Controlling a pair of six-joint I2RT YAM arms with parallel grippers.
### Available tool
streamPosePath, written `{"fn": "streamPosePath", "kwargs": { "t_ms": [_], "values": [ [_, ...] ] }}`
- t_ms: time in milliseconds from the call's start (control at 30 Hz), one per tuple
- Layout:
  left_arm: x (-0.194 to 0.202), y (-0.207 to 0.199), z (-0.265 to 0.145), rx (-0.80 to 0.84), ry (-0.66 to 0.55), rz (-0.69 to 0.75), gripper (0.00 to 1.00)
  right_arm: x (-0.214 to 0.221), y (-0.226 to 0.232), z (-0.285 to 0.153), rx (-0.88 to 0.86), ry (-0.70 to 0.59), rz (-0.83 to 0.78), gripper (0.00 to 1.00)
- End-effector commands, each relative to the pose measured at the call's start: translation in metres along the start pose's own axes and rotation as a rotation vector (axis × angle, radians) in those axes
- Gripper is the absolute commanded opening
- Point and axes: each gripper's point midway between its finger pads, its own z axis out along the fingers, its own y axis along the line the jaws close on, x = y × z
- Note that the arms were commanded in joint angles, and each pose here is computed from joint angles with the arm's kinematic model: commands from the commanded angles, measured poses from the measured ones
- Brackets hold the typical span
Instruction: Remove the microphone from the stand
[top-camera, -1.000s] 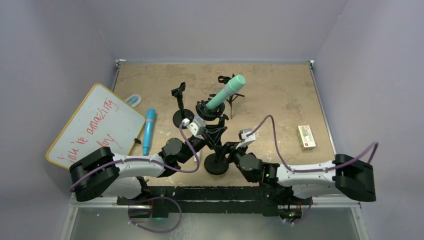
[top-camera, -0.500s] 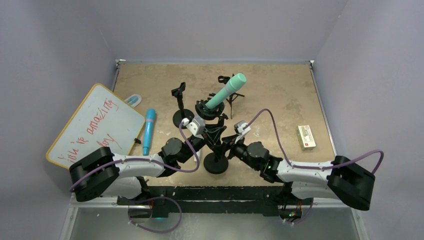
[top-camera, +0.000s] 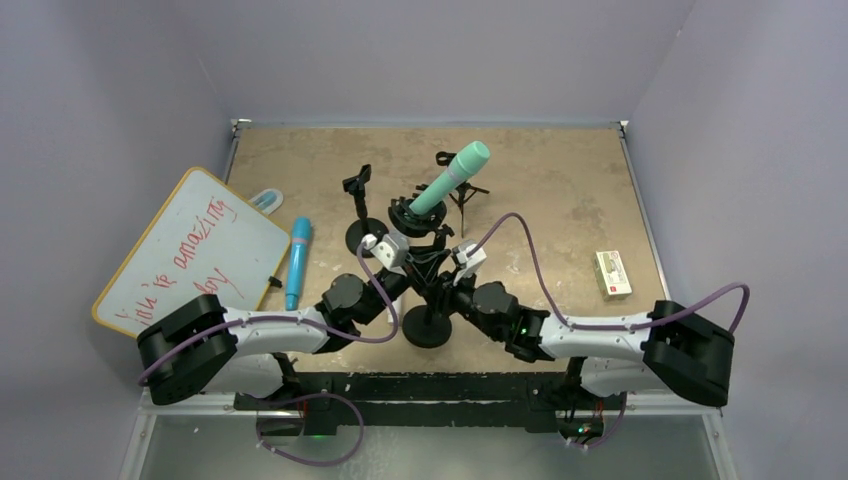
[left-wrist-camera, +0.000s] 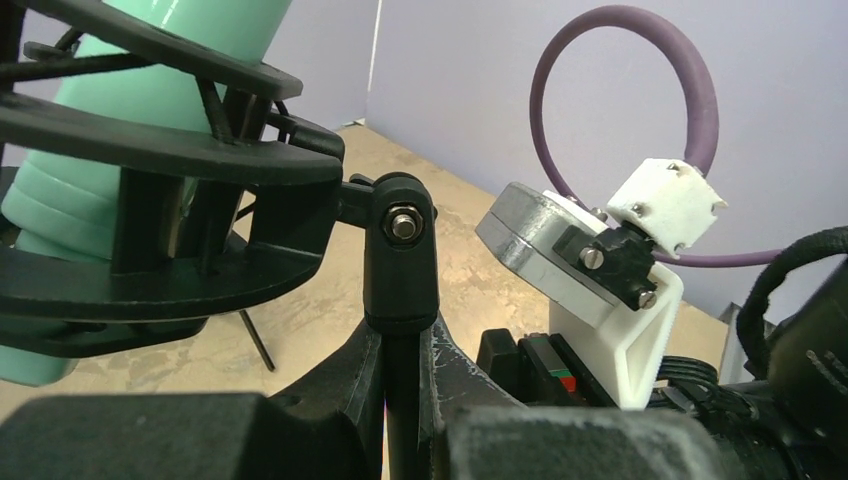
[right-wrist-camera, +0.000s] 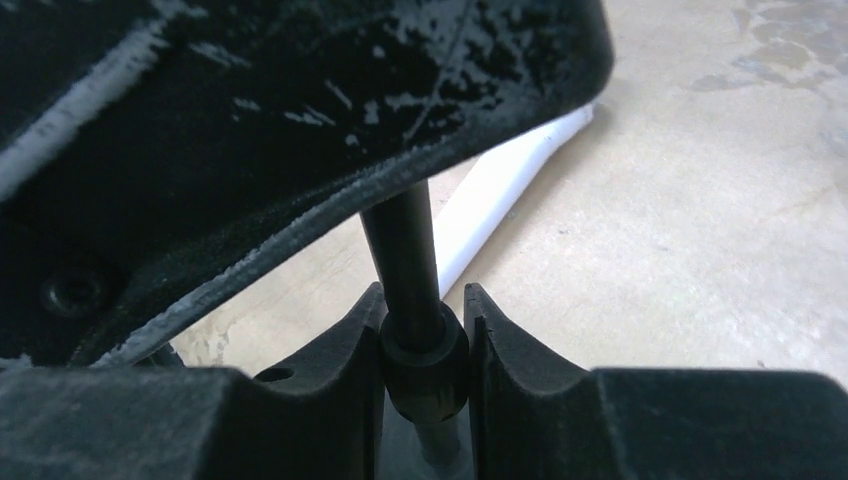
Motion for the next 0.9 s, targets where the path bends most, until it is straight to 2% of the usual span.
{"fn": "streamPosePath", "kwargs": {
  "t_ms": [0, 100, 267, 400, 700, 767, 867],
  "values": [
    [-0.012, -0.005, 0.002, 0.018, -0.037, 0.014, 0.0, -0.03, -0.047, -0.018, 0.366, -0.172, 0.121, 0.0],
    [-0.012, -0.004, 0.002, 0.013, -0.036, 0.017, 0.0, -0.034, -0.05, -0.031, 0.469, -0.215, 0.11, 0.0],
    [-0.011, -0.003, 0.002, 0.012, -0.033, 0.017, 0.0, -0.016, -0.059, -0.028, 0.528, -0.159, 0.093, 0.02],
    [-0.011, -0.002, -0.001, 0.008, -0.03, 0.02, 0.0, -0.003, -0.059, -0.025, 0.514, -0.138, 0.123, 0.19],
    [-0.012, 0.001, -0.004, -0.004, -0.027, 0.035, 0.0, -0.027, -0.027, -0.038, 0.223, -0.233, 0.145, 0.59],
    [-0.011, 0.001, -0.004, -0.003, -0.027, 0.036, 0.0, -0.031, -0.026, -0.042, 0.2, -0.242, 0.133, 0.67],
    [-0.011, 0.0, -0.003, 0.001, -0.028, 0.036, 0.0, -0.034, -0.027, -0.045, 0.179, -0.236, 0.13, 0.72]
  ]
}}
